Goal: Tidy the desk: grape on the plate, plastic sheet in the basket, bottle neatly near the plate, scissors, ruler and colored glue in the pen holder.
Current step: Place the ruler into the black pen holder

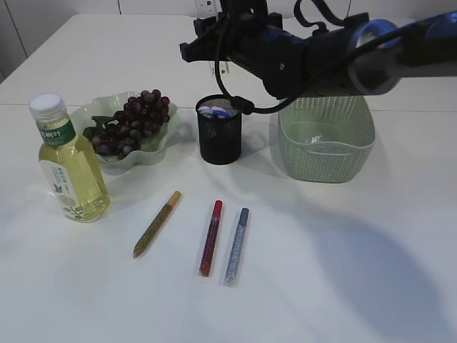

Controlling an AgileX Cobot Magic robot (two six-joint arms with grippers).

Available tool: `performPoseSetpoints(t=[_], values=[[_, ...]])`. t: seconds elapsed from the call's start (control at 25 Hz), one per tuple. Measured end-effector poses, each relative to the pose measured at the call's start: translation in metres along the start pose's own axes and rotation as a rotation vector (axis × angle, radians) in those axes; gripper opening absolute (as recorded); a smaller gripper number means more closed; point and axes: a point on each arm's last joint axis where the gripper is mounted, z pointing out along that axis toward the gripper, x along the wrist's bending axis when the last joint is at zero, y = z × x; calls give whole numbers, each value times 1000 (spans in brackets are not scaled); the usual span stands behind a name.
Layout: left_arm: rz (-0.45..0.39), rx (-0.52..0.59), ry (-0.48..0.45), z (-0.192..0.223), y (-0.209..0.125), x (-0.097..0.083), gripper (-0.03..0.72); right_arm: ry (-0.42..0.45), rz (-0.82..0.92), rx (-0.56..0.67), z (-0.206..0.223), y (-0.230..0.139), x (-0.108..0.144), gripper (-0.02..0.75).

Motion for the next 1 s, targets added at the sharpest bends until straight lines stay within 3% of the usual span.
performPoseSetpoints(t=[0.52, 1.0], values=[[20, 35, 29, 16, 4, -4, 239, -21, 24, 64, 27, -48, 1, 293], [22, 33, 35, 16, 5, -3, 239, -34, 62, 50, 36, -61, 3, 293]])
